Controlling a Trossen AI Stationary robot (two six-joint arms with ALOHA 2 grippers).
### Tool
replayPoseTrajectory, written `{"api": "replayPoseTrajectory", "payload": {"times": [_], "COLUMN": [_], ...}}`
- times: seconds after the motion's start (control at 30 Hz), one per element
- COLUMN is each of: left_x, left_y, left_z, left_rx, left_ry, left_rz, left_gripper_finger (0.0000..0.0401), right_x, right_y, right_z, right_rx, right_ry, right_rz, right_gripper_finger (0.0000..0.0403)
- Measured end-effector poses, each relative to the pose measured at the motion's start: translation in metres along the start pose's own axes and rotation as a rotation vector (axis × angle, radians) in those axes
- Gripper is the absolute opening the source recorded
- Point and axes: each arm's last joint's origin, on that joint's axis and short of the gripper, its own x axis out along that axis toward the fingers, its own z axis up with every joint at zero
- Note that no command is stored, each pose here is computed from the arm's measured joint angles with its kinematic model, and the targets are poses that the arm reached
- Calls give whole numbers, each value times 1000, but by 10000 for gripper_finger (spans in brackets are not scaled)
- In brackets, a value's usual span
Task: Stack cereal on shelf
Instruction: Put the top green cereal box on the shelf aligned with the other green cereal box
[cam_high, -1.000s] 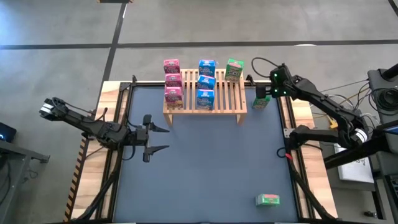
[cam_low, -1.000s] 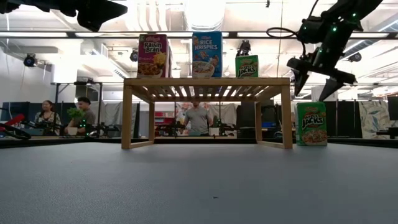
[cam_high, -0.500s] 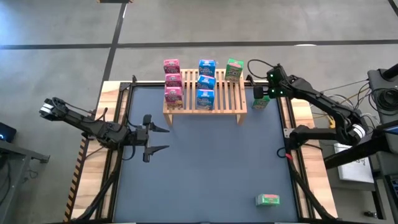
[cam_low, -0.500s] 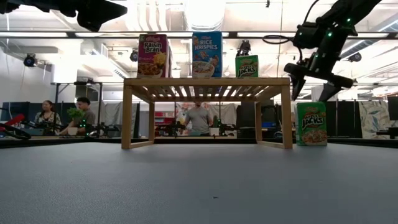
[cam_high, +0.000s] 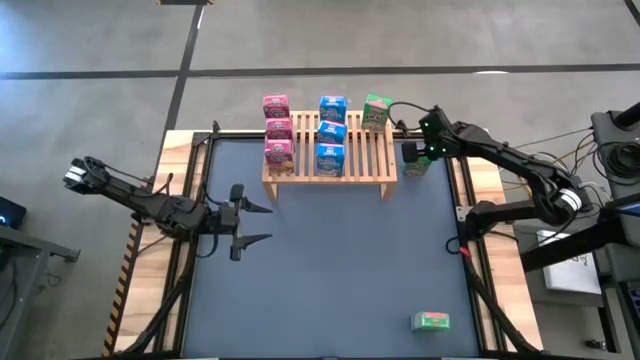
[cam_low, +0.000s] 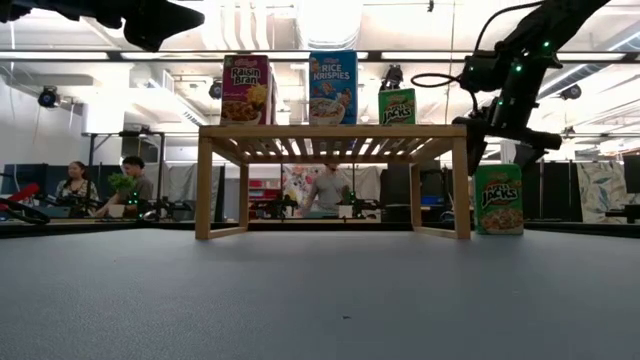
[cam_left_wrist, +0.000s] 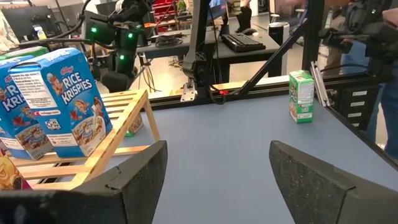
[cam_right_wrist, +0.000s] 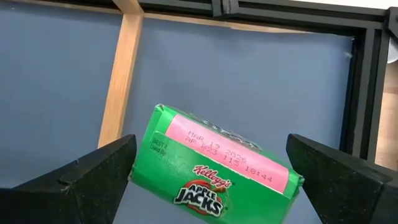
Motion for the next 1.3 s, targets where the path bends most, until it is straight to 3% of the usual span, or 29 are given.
{"api": "replayPoseTrajectory", "payload": {"times": [0.93, 1.3], "left_x": [0, 0], "left_y": [0, 0], "left_z": [0, 0], "left_rx": [0, 0], "left_ry": [0, 0], "left_rz": [0, 0], "left_gripper_finger": [265, 265], "right_x": [1, -2], "right_y": [0, -1], "right_z": [0, -1], "right_rx": [-15, -21], "right_ry": [7, 3], "right_rz": [-6, -3], "right_gripper_finger": [398, 327]}}
